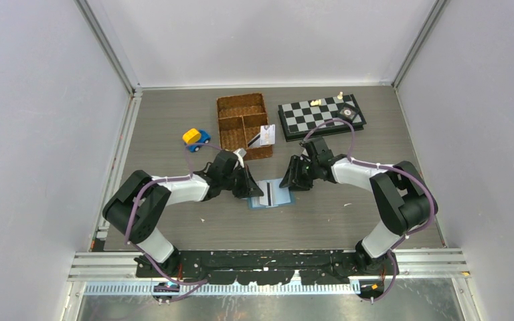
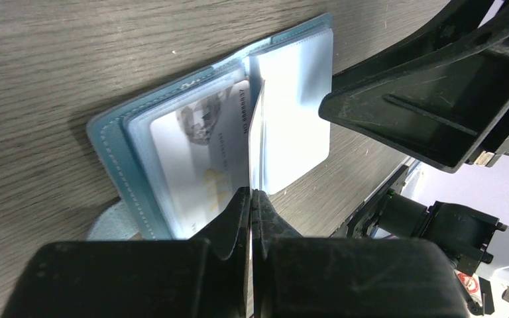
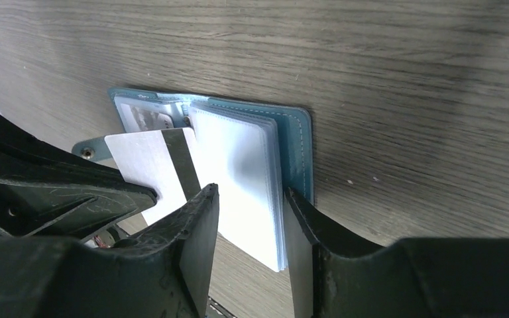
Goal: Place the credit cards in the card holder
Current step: Insert the credit card into the card holder.
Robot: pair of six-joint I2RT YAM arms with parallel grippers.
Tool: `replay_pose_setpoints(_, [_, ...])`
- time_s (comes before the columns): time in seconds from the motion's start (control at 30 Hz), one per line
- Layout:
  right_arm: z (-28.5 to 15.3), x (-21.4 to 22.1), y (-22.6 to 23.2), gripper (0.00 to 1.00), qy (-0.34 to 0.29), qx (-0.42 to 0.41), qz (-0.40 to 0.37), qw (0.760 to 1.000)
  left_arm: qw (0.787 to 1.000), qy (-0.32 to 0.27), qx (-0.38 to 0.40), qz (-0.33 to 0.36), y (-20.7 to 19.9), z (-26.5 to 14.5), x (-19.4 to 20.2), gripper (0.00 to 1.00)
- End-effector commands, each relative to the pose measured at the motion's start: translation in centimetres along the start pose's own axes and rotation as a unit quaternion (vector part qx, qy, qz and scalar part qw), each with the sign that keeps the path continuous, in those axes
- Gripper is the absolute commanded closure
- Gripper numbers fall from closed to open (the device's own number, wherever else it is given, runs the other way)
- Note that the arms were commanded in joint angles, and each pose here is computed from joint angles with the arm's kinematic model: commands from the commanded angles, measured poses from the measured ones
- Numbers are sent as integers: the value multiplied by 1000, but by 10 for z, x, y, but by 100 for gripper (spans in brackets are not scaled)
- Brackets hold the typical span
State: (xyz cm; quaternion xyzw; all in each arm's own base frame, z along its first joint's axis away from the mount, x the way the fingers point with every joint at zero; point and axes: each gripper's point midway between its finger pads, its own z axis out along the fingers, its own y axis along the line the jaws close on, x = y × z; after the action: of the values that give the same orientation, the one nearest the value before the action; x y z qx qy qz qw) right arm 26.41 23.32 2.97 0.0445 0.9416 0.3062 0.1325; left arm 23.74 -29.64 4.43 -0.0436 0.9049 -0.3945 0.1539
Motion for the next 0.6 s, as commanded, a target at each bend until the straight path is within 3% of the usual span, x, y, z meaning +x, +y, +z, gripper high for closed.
replay_pose_setpoints(0.0, [9,14,1,56,14,-19,18,1000,1000,-13,1,3,3,2,-3,100])
replay_pose_setpoints(0.4, [9,14,5,72,8,-35,25,999,1000,-12,2,-1,5,4,-4,100])
replay_pose_setpoints(0.57, [9,15,4,88,7,-32,30,999,1000,-12,1,-3,8,3,-4,100])
